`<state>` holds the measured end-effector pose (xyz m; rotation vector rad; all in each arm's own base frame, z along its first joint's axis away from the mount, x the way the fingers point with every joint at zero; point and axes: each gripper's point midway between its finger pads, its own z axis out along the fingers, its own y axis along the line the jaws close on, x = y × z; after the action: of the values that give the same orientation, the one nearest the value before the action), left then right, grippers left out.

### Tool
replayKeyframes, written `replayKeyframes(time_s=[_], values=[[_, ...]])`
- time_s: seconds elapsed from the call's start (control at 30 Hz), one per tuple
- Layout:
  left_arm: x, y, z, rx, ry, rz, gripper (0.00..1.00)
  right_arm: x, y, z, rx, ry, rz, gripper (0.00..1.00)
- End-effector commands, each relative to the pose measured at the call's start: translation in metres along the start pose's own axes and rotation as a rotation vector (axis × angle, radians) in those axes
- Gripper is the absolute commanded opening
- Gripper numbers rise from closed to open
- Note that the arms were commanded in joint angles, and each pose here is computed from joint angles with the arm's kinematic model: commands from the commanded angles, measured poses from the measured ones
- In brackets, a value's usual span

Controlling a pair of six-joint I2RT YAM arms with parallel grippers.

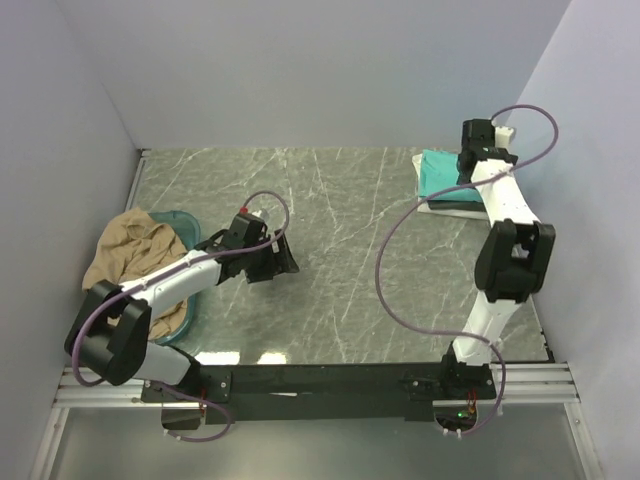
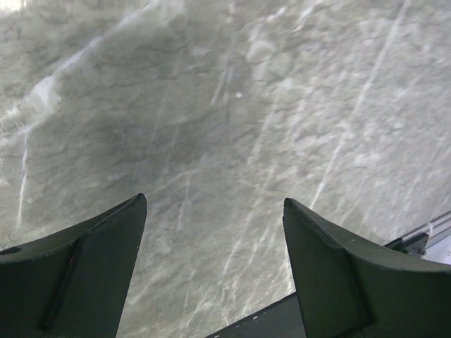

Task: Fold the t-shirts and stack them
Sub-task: Neatly place the folded tshirt to the corner, then reset both grippers

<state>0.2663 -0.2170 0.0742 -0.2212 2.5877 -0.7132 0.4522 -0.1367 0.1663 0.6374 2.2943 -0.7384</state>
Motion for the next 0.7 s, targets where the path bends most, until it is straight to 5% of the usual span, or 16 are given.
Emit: replayKeyframes(time_s=[0.0, 0.23, 0.67], values=[[-0.028, -0.025, -0.022, 0.05, -0.109, 0.048, 0.84, -0.036, -0.008, -0.055, -0.127, -0.156, 0.176, 0.77], [-0.051, -0.028, -0.049, 0.046, -0.266, 0.024, 0.85, 0.002, 0.04, -0.127, -0.505, -0.19, 0.189, 0.77], [-0.062, -0.017, -0.088, 0.042, -0.441, -0.044, 0.85, 0.168, 0.14, -0.253, -1.058, -0.069, -0.017, 0.78]])
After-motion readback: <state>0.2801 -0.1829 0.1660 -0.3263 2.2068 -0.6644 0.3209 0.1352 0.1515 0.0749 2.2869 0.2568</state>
